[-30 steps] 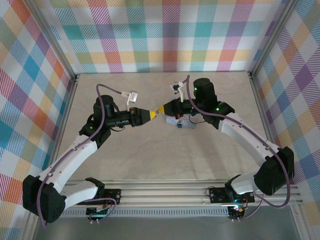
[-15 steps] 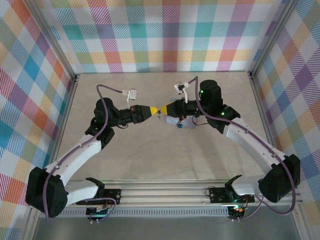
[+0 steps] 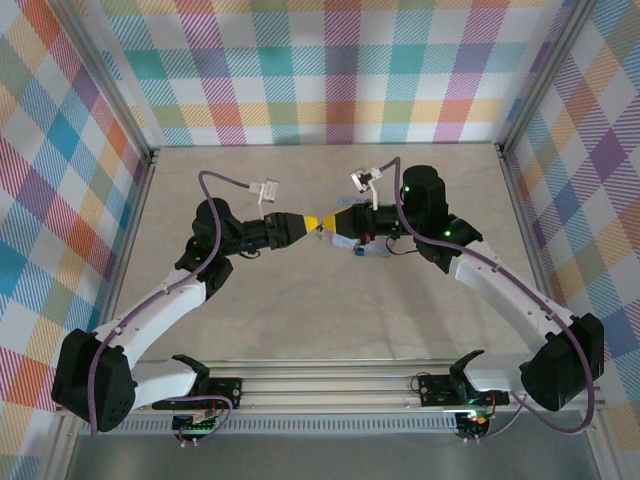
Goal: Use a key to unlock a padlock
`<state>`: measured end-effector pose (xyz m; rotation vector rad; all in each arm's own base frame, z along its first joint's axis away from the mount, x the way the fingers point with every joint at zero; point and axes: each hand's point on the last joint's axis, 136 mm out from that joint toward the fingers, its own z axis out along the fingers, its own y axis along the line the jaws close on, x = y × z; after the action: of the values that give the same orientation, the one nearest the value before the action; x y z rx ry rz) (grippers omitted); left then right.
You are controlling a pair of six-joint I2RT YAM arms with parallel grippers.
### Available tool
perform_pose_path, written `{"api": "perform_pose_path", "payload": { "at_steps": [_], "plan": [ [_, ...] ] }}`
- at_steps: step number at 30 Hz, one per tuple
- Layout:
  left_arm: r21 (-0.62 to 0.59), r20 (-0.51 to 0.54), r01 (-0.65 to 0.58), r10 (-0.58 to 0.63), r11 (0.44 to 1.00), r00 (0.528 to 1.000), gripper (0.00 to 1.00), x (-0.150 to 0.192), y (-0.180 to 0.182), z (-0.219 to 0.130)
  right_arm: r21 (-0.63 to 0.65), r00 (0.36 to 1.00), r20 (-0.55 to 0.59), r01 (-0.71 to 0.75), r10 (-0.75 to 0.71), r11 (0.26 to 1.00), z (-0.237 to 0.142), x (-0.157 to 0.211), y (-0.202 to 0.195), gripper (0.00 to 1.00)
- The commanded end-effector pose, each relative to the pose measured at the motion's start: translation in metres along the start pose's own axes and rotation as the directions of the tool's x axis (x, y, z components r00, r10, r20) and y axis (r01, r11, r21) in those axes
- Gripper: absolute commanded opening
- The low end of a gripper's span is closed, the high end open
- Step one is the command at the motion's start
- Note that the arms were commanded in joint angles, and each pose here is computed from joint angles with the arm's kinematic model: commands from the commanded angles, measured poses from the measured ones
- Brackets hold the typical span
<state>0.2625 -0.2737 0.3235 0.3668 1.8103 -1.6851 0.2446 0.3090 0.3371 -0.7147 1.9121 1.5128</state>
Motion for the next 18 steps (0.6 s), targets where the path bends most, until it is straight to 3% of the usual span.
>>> {"api": "perform_pose_path", "payload": {
  "at_steps": [1, 9, 18],
  "plan": [
    [0.051, -0.010, -0.035, 0.035, 0.998, 0.999, 0.37, 0.000, -0.015, 0.002, -0.007, 0.999, 0.031, 0.028, -0.028, 1.000, -0.001, -0.008, 0.001, 0.00],
    [0.064, -0.022, -0.017, 0.019, 0.998, 1.000, 0.40, 0.004, -0.013, 0.006, 0.012, 0.999, 0.036, 0.018, -0.018, 1.000, 0.001, -0.008, -0.006, 0.00],
    [0.087, -0.048, -0.008, 0.012, 0.996, 0.999, 0.34, 0.011, -0.015, 0.011, 0.026, 0.999, 0.039, -0.002, 0.001, 1.000, 0.003, -0.008, -0.014, 0.00]
  ]
}}
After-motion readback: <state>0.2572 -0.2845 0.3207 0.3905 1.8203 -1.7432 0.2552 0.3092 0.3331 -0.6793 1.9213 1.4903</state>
